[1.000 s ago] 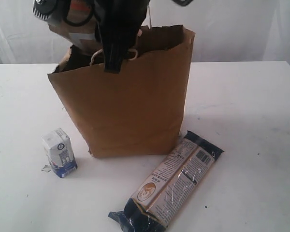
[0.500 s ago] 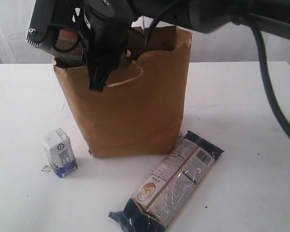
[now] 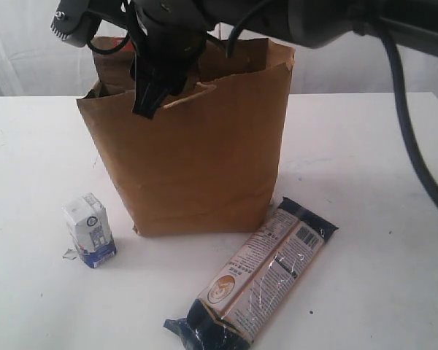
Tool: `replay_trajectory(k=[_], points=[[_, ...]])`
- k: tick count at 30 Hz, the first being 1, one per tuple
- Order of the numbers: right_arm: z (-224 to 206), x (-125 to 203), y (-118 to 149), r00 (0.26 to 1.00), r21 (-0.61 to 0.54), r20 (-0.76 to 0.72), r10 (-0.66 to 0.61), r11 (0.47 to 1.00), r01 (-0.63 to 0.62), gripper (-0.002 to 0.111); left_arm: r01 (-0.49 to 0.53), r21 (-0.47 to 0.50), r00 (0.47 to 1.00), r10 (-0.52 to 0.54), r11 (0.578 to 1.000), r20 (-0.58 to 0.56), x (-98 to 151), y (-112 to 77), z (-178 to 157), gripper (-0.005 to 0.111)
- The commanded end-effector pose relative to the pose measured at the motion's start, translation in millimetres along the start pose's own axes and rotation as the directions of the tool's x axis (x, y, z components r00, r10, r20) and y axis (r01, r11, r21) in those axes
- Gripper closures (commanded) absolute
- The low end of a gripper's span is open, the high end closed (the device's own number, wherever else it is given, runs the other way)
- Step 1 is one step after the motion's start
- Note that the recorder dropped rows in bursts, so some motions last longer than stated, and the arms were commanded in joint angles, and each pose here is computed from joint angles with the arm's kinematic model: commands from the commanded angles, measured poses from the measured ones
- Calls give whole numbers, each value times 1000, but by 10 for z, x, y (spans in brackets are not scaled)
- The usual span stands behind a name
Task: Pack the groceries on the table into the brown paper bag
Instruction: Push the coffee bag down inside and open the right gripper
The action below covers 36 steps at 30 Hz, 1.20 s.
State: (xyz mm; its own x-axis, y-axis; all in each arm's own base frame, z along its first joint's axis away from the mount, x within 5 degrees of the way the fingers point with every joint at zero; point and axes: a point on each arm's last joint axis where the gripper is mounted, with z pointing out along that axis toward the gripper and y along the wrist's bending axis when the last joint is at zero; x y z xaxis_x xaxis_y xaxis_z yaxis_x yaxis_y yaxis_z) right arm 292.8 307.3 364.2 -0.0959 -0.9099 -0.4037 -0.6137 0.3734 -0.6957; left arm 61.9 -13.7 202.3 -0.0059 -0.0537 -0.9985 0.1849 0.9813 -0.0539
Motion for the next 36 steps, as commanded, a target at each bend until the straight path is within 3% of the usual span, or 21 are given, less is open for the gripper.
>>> replay_trajectory(k=[1, 6, 13, 23, 29, 36], points=[[-36, 5, -53, 1000, 17, 8, 14, 1000, -14, 53, 19, -1, 1000, -19, 1000, -5, 13, 1, 3, 107], [-36, 5, -53, 1000, 17, 8, 14, 1000, -14, 52, 19, -1, 1000, -19, 1000, -5, 13, 1, 3, 107], [-36, 25, -50, 1000, 14, -15, 14, 1000, -14, 31, 19, -1, 1000, -19, 1000, -5, 13, 1, 3, 107], [-73, -26, -103, 999, 47, 46, 3, 999, -5, 31, 19, -1, 1000, -19, 1000, -5, 13, 1, 3, 107], [-179, -77, -177, 976, 45, 137, 170, 983, -177, 31, 19, -1, 1000, -19, 1000, -5, 13, 1, 3, 107], [-205, -65, -194, 972, 45, 133, 196, 978, -204, 31, 19, -1, 1000, -19, 1000, -5, 13, 1, 3, 107]])
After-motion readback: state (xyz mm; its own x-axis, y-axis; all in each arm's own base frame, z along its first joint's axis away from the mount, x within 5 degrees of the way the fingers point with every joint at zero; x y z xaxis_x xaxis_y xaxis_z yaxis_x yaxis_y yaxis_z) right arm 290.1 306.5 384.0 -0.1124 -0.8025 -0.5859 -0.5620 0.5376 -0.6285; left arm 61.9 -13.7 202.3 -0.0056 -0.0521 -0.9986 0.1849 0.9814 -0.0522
